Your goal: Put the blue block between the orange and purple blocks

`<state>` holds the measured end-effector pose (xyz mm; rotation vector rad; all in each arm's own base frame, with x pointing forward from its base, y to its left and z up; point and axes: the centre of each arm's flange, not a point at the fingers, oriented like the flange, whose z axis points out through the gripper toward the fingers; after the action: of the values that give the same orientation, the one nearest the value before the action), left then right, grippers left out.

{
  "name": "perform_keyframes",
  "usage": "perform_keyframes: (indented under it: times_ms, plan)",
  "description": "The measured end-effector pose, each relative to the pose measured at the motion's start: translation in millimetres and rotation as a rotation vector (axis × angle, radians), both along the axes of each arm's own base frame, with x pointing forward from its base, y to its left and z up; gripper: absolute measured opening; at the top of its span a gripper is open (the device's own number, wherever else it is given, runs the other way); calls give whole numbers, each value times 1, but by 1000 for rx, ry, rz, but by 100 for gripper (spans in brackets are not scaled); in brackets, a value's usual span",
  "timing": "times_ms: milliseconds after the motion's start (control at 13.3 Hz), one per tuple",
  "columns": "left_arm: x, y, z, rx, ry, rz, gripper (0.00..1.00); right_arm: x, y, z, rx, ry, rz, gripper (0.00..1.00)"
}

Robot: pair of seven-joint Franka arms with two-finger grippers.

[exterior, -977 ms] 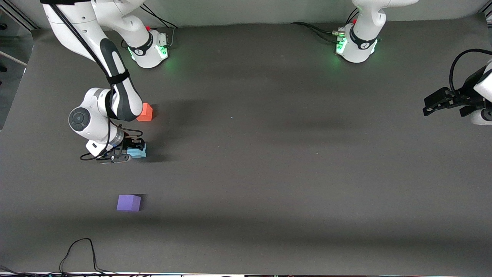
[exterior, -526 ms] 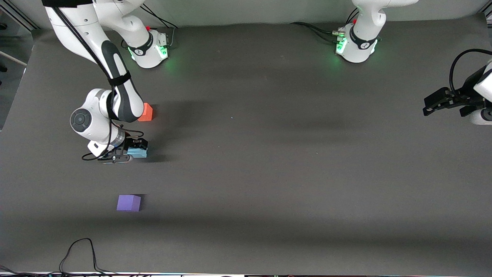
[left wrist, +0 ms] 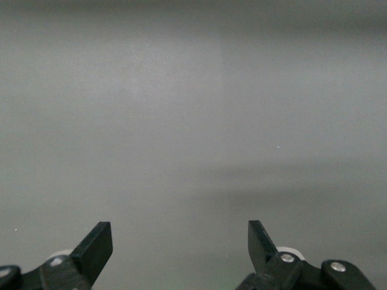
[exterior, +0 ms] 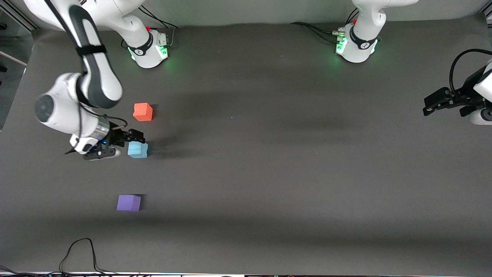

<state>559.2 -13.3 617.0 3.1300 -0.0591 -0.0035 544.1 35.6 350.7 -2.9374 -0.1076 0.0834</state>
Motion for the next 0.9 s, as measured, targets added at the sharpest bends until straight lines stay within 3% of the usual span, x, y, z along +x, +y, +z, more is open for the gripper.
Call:
perform_keyframes:
  times_ms: [301,601,902]
  plan:
    - [0,0,0,0,1,0,100,7,-36,110,31,38,34,100]
    - [0,1,-1,0,1,1,100,-9,-31,210,-50,25,57,100]
    - [0,1,-1,0,2,1,100,-35,6,249,-148,-19,39,100]
